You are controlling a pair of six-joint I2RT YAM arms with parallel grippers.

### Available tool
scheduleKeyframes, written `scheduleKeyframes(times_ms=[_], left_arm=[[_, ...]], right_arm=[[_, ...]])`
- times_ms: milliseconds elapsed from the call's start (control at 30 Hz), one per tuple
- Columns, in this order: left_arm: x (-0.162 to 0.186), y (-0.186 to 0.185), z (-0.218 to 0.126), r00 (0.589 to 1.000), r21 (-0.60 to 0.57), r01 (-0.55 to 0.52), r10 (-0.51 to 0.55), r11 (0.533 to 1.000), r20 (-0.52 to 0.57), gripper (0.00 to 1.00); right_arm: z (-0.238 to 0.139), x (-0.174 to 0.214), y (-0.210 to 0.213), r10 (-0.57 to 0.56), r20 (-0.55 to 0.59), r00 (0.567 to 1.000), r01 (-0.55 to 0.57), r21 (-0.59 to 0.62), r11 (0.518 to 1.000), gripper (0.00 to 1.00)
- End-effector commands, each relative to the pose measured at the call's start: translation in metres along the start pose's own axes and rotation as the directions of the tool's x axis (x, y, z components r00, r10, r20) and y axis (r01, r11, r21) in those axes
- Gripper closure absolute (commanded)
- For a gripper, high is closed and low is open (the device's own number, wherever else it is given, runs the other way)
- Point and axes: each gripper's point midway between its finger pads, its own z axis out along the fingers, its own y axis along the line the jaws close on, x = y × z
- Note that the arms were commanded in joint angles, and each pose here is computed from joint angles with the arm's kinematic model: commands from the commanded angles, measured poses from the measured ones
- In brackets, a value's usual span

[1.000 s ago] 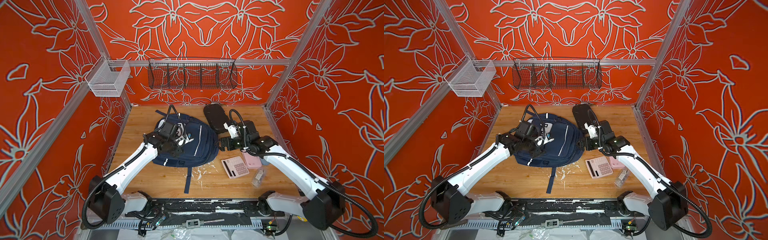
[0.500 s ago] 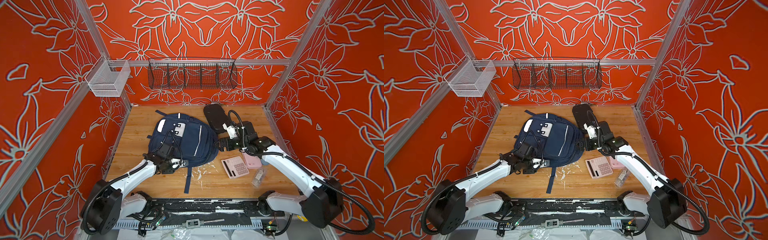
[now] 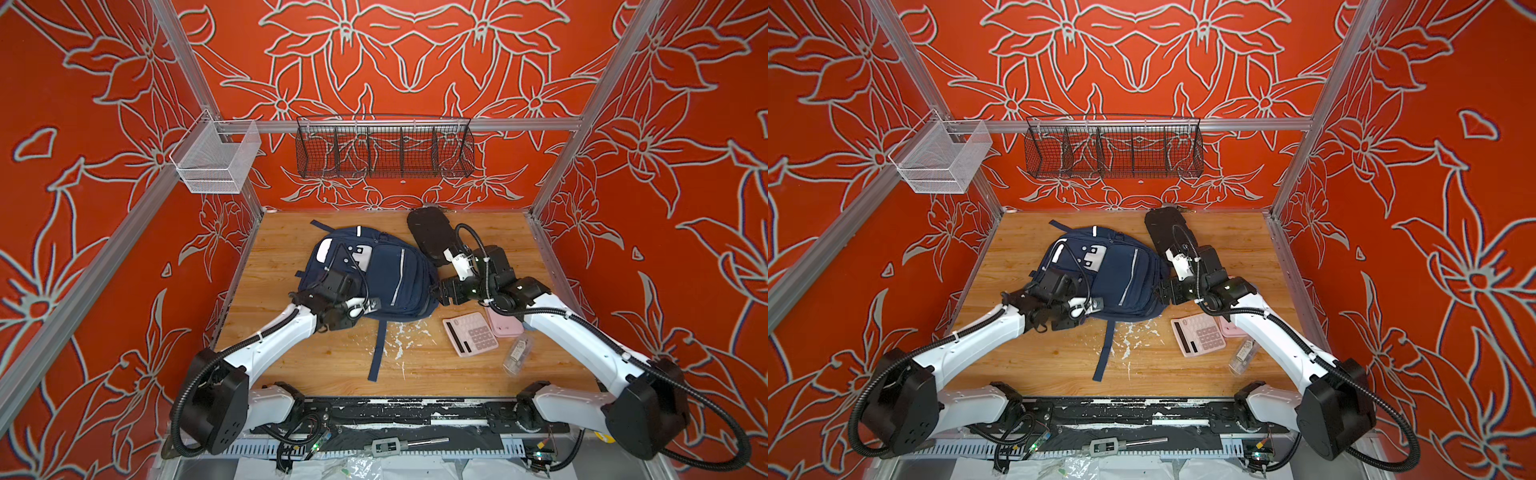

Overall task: Pack the student bag
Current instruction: 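Grasp the backpack zipper pull with the right gripper while left pinches the bag edge, then pull the zipper pull along the backpack with the right gripper while left holds the bag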

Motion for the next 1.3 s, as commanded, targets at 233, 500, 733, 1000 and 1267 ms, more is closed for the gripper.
scheduleKeyframes(times_ms=[233,500,733,1000,1267], left_arm=[[-0.056,0.034,-0.057,0.809,0.166,0.587,-0.573,0.792,-0.128,1.00],[-0.077,0.027,-0.057,0.687,0.260,0.723,-0.706,0.640,-0.170,1.00],[-0.095,0.021,-0.073,0.619,0.343,0.765,-0.771,0.545,-0.154,1.00],[-0.103,0.013,-0.082,0.602,0.405,0.759,-0.787,0.510,-0.138,1.00],[-0.106,0.003,-0.084,0.643,0.426,0.724,-0.754,0.542,-0.134,1.00]], right_arm=[[0.006,-0.010,0.091,-0.374,0.191,0.908,0.401,-0.127,0.907,0.41],[0.021,-0.016,0.128,-0.504,0.333,0.797,0.548,-0.045,0.836,0.57],[0.046,-0.018,0.143,-0.580,0.364,0.729,0.596,0.078,0.799,0.72],[0.059,-0.025,0.133,-0.602,0.328,0.728,0.563,0.214,0.798,0.69],[0.066,-0.032,0.124,-0.584,0.306,0.752,0.517,0.275,0.811,0.77]])
